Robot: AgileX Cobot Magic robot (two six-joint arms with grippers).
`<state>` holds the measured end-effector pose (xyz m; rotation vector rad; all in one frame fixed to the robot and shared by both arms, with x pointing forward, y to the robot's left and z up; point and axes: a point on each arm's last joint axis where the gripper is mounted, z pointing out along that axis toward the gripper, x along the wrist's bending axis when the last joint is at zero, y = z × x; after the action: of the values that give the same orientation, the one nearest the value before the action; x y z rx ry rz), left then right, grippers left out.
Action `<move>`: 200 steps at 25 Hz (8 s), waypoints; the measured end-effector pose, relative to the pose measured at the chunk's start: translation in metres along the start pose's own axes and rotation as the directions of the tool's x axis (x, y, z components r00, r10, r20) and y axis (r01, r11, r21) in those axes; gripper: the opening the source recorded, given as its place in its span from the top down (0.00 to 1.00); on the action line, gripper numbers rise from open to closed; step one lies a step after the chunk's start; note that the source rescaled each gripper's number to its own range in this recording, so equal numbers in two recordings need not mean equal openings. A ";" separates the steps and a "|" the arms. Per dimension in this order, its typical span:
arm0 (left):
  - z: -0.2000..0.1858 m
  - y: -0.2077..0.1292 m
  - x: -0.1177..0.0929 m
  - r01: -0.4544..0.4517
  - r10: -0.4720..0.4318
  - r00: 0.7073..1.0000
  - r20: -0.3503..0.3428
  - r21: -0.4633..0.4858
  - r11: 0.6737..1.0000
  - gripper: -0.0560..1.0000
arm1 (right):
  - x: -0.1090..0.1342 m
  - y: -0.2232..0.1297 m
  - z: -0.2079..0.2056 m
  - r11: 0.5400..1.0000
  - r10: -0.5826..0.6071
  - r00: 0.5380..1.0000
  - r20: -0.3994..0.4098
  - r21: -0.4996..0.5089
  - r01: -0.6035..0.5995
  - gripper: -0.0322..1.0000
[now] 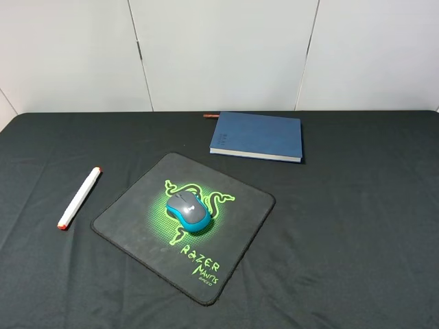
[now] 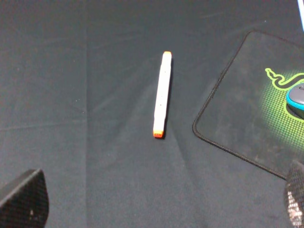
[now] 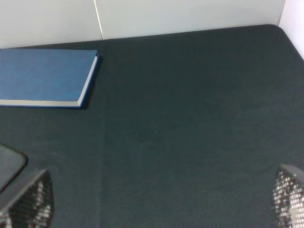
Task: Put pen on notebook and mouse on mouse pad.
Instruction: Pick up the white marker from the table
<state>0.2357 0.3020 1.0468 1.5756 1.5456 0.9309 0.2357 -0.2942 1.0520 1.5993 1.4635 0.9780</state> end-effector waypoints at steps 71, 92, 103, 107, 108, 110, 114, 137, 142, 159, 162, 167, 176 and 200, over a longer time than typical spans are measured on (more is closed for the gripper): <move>0.077 0.107 0.007 0.033 0.005 0.997 -0.081 0.454 0.890 0.01 | 0.000 0.000 0.000 1.000 0.000 1.000 -0.001 0.000 0.000 0.00; 0.250 0.075 0.000 -0.008 0.040 0.999 -0.031 0.684 0.730 0.03 | 0.000 0.000 0.000 1.000 0.000 1.000 -0.001 -0.004 0.000 0.00; 0.300 0.043 -0.009 -0.041 0.051 0.999 0.008 0.717 0.696 0.05 | 0.000 0.000 0.000 1.000 0.000 1.000 -0.001 -0.004 0.000 0.00; 0.315 0.033 -0.010 -0.044 0.049 0.999 0.014 0.707 0.706 0.05 | 0.000 0.000 0.000 1.000 0.000 1.000 -0.001 -0.004 0.000 0.00; 0.318 0.031 -0.010 -0.045 0.049 0.999 0.015 0.705 0.708 0.05 | 0.000 0.000 0.000 1.000 0.000 1.000 -0.001 -0.004 0.000 0.00; 0.323 0.027 -0.010 -0.046 0.048 0.999 0.017 0.704 0.709 0.05 | 0.000 0.000 0.000 1.000 0.000 1.000 -0.001 -0.004 0.000 0.00; 0.332 0.018 -0.011 -0.047 0.047 0.999 0.020 0.714 0.699 0.05 | 0.000 0.000 0.000 1.000 0.000 1.000 -0.001 -0.004 0.000 0.00; 0.346 0.000 -0.011 -0.050 0.046 0.999 0.025 0.730 0.681 0.31 | 0.000 0.000 0.000 1.000 0.001 1.000 -0.002 -0.004 -0.001 0.00; 0.346 0.000 -0.011 -0.050 0.046 0.999 0.025 0.731 0.681 0.52 | 0.000 0.000 0.000 1.000 0.001 1.000 -0.002 -0.004 -0.001 0.00; 0.350 0.004 -0.012 -0.048 0.041 0.999 0.027 0.687 0.725 0.62 | 0.000 0.000 0.000 1.000 0.001 1.000 -0.002 -0.004 -0.001 0.00; 0.351 0.005 -0.012 -0.049 0.041 0.999 0.028 0.678 0.733 0.62 | 0.000 0.000 0.000 1.000 0.001 1.000 -0.002 -0.004 -0.001 0.00; 0.351 0.005 -0.012 -0.049 0.041 0.999 0.028 0.678 0.733 0.66 | 0.000 0.000 0.000 1.000 0.001 1.000 -0.002 -0.004 -0.001 0.00; 0.351 0.005 -0.012 -0.049 0.041 0.999 0.028 0.678 0.733 0.95 | 0.000 0.000 0.000 1.000 0.001 1.000 -0.002 -0.004 -0.001 0.00; 0.313 0.051 -0.011 -0.062 0.057 0.998 0.028 0.602 0.796 0.95 | 0.000 0.000 0.000 1.000 0.001 1.000 -0.002 -0.004 -0.001 0.00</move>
<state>0.5352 0.2871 0.9437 2.0684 1.9152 0.4642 0.2359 -0.2940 1.0524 1.5966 1.4610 0.9832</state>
